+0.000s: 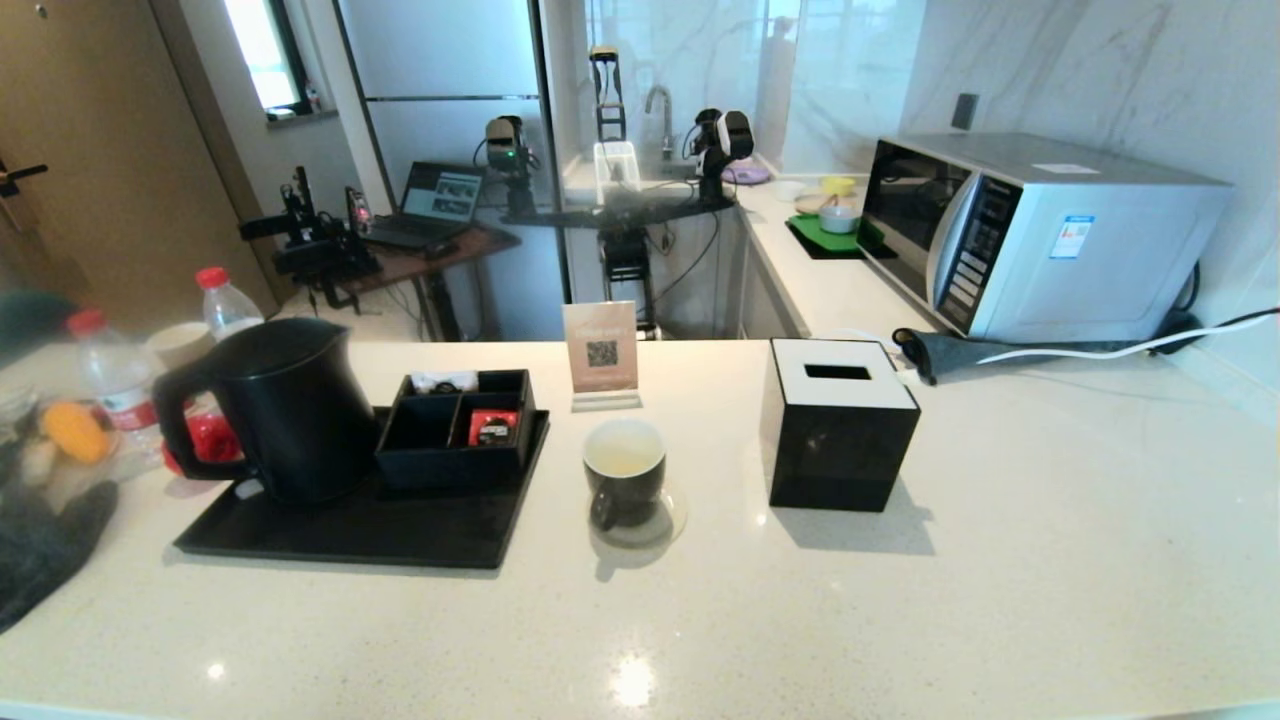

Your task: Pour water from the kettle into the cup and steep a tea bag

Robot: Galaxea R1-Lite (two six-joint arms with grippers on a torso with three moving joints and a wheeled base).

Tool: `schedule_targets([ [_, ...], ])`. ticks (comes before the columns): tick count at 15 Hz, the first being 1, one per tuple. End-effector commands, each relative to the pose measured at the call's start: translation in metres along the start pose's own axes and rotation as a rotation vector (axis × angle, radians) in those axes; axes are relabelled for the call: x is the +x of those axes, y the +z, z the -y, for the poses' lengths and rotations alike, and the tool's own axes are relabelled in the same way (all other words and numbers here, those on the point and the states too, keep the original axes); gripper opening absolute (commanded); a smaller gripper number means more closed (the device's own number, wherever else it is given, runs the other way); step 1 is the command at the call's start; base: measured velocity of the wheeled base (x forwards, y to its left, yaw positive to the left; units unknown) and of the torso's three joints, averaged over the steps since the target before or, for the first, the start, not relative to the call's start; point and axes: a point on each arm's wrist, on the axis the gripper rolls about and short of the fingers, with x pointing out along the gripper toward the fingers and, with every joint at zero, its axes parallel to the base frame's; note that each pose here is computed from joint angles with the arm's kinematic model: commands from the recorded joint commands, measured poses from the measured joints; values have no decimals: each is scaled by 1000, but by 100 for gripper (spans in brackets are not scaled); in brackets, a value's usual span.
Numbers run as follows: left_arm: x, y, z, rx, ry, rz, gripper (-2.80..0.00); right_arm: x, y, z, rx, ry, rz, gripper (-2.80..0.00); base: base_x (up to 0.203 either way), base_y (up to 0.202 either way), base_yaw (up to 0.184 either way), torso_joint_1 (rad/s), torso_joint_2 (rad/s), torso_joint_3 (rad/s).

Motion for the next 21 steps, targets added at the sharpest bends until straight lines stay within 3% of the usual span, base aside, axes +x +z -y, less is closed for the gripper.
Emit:
schedule_targets([
  [1, 0, 0, 0, 0, 1, 0, -280, -4, -2, 0, 5, -1, 74, -280, 0, 0, 0, 0, 0, 0],
  [21, 0, 0, 0, 0, 0, 0, -280, -4, -2, 0, 36, -5, 75, -280, 0, 0, 0, 0, 0, 0],
])
